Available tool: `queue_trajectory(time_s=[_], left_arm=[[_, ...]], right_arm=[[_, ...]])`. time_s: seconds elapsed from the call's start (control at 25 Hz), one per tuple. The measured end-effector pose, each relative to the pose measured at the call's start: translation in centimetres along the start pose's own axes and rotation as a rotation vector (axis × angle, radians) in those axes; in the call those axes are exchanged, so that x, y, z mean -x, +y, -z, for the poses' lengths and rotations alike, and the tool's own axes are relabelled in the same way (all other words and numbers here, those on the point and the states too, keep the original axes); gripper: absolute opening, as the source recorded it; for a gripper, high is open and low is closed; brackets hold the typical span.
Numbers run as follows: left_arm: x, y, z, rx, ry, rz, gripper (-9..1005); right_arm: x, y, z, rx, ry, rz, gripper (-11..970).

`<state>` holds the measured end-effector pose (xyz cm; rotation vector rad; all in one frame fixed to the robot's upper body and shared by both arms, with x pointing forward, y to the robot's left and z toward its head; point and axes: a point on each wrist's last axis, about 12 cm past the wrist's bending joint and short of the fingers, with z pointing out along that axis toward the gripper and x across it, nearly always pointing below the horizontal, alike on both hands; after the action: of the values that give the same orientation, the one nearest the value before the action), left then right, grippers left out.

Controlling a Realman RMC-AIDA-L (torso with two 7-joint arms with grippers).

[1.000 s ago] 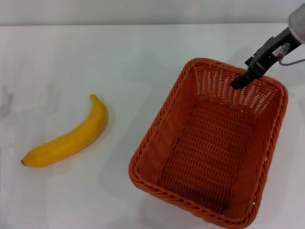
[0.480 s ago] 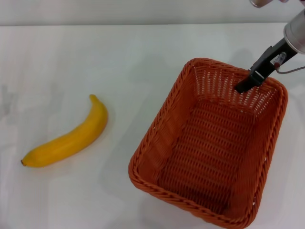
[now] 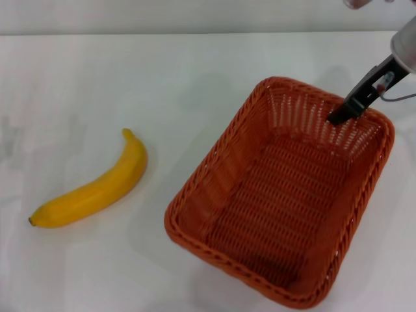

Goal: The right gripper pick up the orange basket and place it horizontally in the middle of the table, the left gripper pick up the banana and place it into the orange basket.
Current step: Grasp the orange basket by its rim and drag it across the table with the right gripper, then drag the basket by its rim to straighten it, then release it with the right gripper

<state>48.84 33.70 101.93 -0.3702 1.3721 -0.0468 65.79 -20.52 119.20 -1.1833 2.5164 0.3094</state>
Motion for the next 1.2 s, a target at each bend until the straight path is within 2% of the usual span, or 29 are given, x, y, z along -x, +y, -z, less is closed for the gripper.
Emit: queue_trajectory(time_s=[0.16, 0.8, 1.2], left_arm=[[0.0, 0.1, 0.1, 0.002, -0.003, -0.001, 890], [0.3, -0.3, -0.5, -0.006, -0.019, -0.001, 890], [0.7, -0.8, -1.7, -0.028, -0.042, -0.009, 889]], right_arm=[[0.2, -0.9, 1.7, 0.008, -0.025, -0.075, 239], [-1.1, -4.3, 6.9, 0.120, -0.212, -0.385, 180], [-4.6, -6.3, 7.5, 0.242, -0.410, -0.645, 176]])
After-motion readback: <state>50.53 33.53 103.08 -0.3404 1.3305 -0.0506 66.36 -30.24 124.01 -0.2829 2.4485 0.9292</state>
